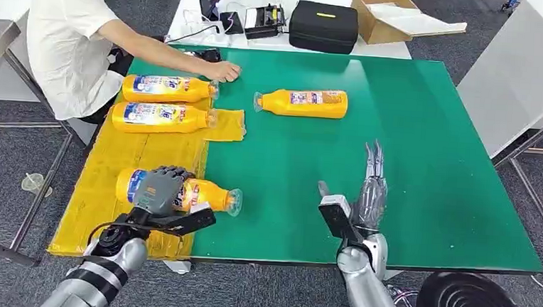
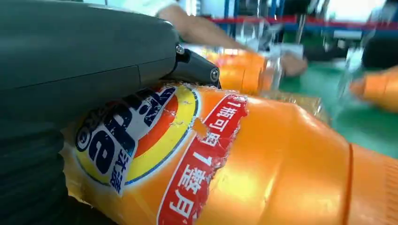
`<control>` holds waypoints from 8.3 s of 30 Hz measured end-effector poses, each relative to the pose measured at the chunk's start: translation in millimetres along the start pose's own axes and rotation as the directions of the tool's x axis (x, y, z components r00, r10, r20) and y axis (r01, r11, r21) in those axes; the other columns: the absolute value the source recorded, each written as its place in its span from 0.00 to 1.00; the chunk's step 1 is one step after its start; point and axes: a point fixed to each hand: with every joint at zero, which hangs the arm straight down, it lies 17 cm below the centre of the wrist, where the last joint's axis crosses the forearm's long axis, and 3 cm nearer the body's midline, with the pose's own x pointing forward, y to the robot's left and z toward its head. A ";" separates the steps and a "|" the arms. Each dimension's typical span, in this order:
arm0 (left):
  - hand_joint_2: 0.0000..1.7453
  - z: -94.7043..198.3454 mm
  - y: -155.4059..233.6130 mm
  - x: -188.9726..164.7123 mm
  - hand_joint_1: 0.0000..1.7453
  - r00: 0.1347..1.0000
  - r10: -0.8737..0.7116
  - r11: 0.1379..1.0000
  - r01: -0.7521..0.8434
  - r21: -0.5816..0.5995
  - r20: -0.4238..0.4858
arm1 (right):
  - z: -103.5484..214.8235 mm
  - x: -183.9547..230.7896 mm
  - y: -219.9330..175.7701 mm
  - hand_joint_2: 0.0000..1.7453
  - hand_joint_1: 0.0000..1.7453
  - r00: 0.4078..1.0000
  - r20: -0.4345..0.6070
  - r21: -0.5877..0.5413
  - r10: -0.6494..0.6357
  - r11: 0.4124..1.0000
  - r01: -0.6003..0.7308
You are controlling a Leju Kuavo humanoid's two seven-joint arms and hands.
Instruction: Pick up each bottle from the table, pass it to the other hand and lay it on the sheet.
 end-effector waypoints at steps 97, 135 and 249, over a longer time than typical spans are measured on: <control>1.00 85.6 103.0 196.6 0.00 0.520 0.659 0.636 -0.771 -0.035 0.543 | 50.8 -234.3 12.8 1.00 1.00 0.660 -0.199 0.890 0.724 0.416 -0.187; 1.00 56.1 8.5 143.4 0.00 0.008 0.997 0.002 -0.997 0.083 0.073 | 18.0 87.7 99.9 1.00 1.00 0.920 0.008 0.469 -0.392 0.814 0.343; 1.00 -5.2 -35.2 15.6 0.00 0.998 0.056 0.994 -0.059 -0.092 -0.032 | 55.9 109.1 130.6 1.00 0.00 0.933 0.001 0.305 -0.361 0.888 0.343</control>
